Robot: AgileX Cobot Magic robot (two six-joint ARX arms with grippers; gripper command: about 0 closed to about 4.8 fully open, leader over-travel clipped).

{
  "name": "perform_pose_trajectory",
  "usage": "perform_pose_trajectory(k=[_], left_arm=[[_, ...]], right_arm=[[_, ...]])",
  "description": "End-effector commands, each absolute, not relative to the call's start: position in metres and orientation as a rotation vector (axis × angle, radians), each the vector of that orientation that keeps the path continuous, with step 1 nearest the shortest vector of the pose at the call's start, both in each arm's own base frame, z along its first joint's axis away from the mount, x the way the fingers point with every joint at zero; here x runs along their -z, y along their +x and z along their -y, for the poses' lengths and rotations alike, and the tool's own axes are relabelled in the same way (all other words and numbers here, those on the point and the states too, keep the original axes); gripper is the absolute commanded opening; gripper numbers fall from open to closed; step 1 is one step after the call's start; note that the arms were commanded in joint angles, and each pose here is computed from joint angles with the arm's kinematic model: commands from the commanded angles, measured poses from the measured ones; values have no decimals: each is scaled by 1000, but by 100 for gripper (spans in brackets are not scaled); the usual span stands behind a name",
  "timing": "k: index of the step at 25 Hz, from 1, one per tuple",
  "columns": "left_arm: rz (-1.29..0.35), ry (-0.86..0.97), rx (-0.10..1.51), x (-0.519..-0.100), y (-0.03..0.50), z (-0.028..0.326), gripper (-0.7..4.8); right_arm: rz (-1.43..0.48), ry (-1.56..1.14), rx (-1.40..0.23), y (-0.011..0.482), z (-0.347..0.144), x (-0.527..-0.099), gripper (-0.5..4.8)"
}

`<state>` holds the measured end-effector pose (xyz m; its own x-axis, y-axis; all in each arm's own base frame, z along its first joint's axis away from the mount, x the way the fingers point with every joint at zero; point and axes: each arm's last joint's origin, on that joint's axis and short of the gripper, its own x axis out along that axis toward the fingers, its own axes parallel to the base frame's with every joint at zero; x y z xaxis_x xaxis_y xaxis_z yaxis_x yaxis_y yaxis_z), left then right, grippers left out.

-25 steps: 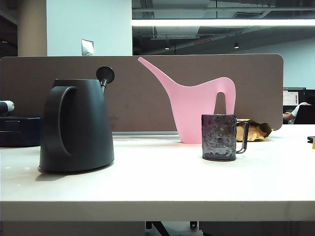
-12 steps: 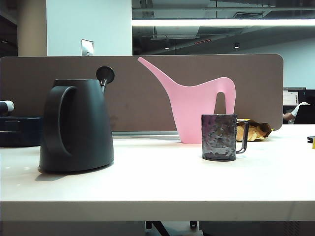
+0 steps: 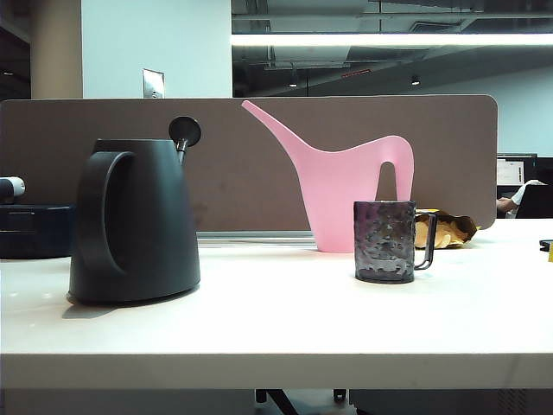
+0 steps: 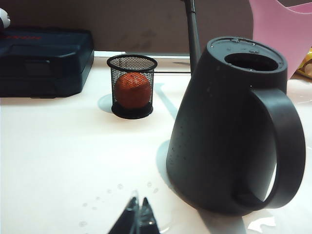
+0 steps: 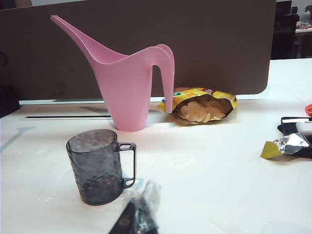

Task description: Pour the water from the cup into the kettle.

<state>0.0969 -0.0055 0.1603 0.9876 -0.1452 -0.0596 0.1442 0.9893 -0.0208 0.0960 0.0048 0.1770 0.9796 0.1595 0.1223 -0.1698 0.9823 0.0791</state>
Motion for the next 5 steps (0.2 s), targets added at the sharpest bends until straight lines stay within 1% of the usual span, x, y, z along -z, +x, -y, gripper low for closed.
perform_pose_trajectory(k=[1, 5], left_arm=[[-47, -11, 146, -162, 97, 5, -5], [-47, -11, 146, -162, 97, 6, -5]], right_arm=[[131, 86, -166, 96, -5, -179, -8], [131, 86, -166, 96, -5, -179, -8]])
